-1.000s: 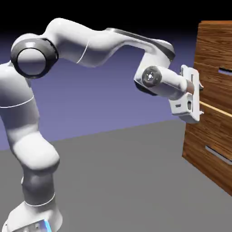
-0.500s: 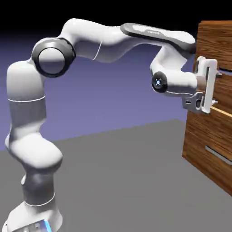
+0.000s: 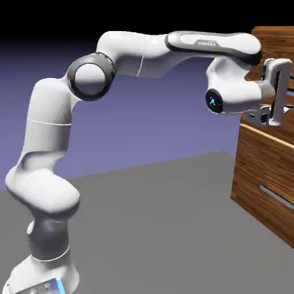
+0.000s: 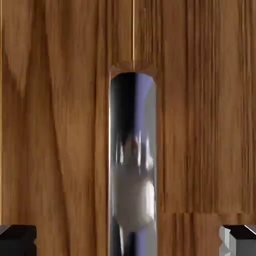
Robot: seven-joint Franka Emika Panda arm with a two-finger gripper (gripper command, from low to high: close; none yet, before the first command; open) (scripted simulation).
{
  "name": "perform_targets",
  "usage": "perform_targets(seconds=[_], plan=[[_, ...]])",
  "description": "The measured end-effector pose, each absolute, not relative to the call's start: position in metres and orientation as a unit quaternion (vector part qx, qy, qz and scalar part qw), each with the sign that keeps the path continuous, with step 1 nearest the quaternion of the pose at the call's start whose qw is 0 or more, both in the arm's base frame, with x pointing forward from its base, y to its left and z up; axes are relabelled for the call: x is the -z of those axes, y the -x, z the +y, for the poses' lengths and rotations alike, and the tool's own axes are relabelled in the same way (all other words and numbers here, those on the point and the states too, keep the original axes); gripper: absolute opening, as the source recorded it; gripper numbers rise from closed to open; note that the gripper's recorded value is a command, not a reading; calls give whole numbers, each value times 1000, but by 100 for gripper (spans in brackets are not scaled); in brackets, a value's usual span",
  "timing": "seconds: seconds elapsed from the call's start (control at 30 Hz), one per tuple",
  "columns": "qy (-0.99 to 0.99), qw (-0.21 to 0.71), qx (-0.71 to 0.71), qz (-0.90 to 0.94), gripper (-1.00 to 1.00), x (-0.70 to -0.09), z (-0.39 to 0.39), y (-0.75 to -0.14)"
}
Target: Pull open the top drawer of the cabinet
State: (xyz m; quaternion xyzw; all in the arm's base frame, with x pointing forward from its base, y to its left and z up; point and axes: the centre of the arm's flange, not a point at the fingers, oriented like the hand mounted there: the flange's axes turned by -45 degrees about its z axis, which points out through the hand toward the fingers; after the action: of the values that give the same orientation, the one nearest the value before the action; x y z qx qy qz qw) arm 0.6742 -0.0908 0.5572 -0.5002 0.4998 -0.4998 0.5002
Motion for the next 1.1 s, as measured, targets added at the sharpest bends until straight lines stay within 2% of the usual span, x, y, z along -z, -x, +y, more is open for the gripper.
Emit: perform_targets(seconds=[0.07, 0.43, 0.47, 0.5, 0.93, 1.1], plan=[[500, 500, 500, 500, -100, -557, -91, -674], [500, 501, 500, 499, -100, -557, -91, -574], [482, 482, 517, 517, -100, -557, -131, -557], [505, 505, 495, 495, -100, -557, -81, -557], [500, 499, 503, 498, -100, -558, -91, -414], [495, 492, 521, 491, -100, -567, -88, -410]])
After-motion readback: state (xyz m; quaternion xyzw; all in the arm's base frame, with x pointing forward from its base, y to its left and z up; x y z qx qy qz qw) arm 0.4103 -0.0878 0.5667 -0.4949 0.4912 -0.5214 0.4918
